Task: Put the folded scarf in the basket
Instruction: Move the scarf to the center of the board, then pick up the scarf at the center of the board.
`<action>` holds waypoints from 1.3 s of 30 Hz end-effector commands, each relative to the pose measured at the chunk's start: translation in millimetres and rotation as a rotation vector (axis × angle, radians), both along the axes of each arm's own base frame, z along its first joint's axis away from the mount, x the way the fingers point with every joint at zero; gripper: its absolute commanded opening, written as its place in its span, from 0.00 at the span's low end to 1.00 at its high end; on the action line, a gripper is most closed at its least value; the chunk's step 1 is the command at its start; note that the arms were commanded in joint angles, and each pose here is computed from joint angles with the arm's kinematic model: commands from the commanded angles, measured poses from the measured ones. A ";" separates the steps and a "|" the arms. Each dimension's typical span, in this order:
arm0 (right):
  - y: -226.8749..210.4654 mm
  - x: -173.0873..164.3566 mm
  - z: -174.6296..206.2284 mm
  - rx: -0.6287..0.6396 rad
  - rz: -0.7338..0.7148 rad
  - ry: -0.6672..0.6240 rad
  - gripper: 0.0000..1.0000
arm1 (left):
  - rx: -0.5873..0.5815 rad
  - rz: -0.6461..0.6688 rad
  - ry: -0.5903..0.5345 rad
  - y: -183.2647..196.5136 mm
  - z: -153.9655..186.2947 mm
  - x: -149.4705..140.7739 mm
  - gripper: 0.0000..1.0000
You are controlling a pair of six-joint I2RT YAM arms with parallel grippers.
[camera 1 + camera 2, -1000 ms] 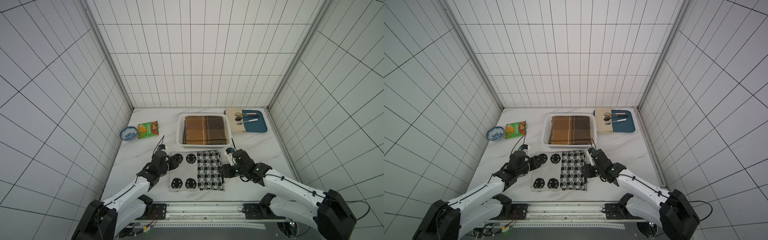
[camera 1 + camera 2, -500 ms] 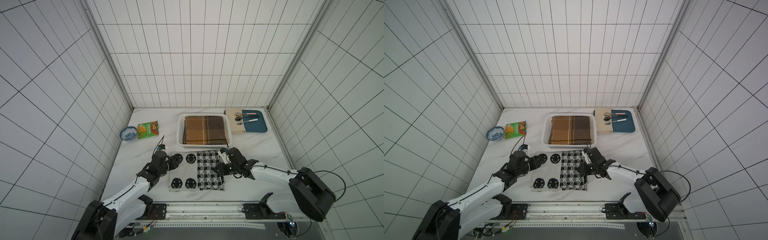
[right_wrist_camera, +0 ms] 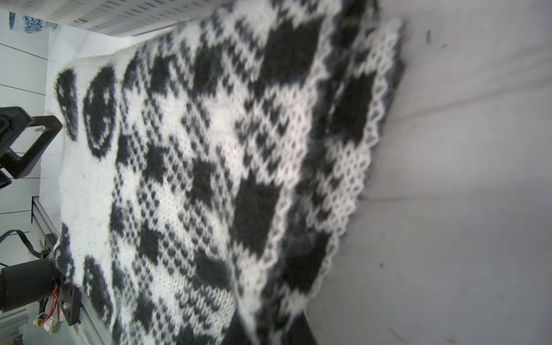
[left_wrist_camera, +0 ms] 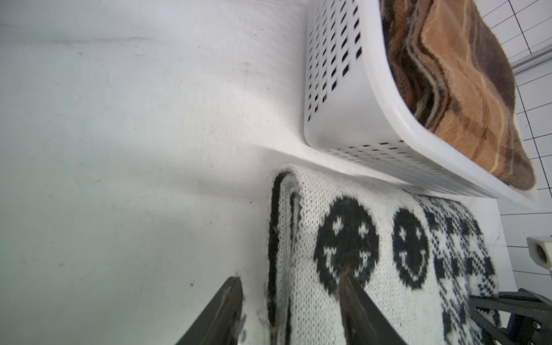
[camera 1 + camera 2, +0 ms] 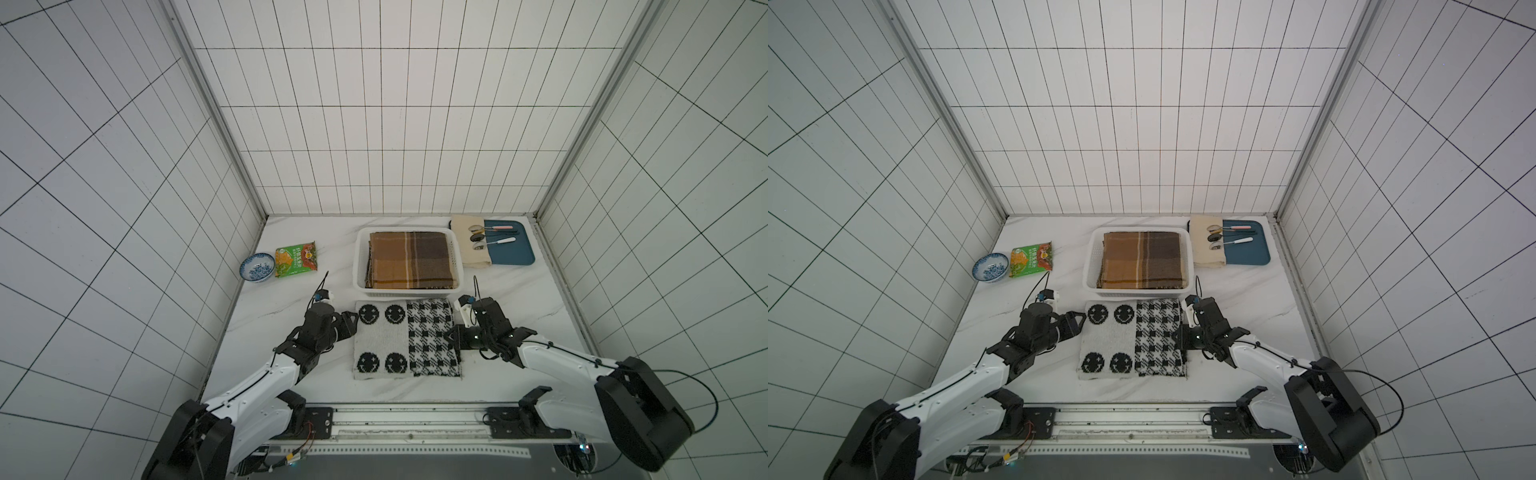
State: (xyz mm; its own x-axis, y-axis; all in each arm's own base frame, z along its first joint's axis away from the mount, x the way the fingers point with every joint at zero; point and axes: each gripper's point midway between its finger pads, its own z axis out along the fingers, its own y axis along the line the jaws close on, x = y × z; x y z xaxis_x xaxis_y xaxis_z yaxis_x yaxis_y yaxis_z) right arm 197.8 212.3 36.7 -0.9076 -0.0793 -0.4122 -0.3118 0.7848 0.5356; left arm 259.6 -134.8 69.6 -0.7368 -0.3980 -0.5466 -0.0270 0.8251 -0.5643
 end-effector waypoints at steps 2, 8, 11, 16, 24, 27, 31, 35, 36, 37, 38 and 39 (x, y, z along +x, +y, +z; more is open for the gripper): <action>-6.3 -7.1 -12.5 -0.027 -0.001 0.047 0.09 | 0.014 -0.018 0.032 -6.4 -18.1 -7.3 0.59; -5.9 -7.1 -9.0 -0.016 0.000 0.033 0.09 | 0.018 -0.076 0.082 -24.0 -47.4 -13.6 0.62; -5.2 -7.1 -8.4 -0.009 0.001 0.033 0.09 | -0.009 -0.105 0.094 -32.7 -54.2 -15.4 0.61; 0.5 -8.0 -9.4 0.009 0.016 0.042 0.10 | -0.081 -0.165 0.096 -50.3 -58.8 -21.5 0.29; 21.7 -14.2 7.0 0.054 0.104 -0.002 0.00 | -0.111 -0.230 0.033 -61.8 -24.0 -25.6 0.00; 22.6 -16.1 26.1 0.074 0.120 -0.051 0.00 | -0.125 -0.239 0.001 -63.3 -3.0 -26.0 0.00; 16.1 -19.2 60.5 0.091 0.111 -0.119 0.00 | -0.127 -0.240 -0.059 -62.6 31.3 -28.6 0.00; 8.5 -24.3 91.3 0.087 0.115 -0.162 0.00 | -0.160 -0.251 -0.128 -63.8 69.8 -31.4 0.00; 7.3 -25.6 100.3 0.088 0.120 -0.172 0.00 | -0.166 -0.254 -0.143 -64.2 79.3 -31.8 0.00; 6.4 -26.0 106.7 0.085 0.122 -0.178 0.00 | -0.170 -0.259 -0.153 -65.3 87.1 -32.7 0.00; 6.0 -25.4 114.2 0.087 0.122 -0.190 0.00 | -0.174 -0.259 -0.166 -65.6 94.9 -32.1 0.00; 5.3 -25.8 121.5 0.084 0.125 -0.196 0.00 | -0.174 -0.263 -0.178 -66.3 103.7 -31.7 0.00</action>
State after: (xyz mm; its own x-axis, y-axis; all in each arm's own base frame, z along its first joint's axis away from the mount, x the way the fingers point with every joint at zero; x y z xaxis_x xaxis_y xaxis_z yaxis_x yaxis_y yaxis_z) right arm 173.1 220.5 133.2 -0.8173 -0.1215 -0.5632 -0.4800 0.6844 0.5488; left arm 229.3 -200.1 153.2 -0.7371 -0.3206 -0.5949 0.2581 0.6799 -0.6863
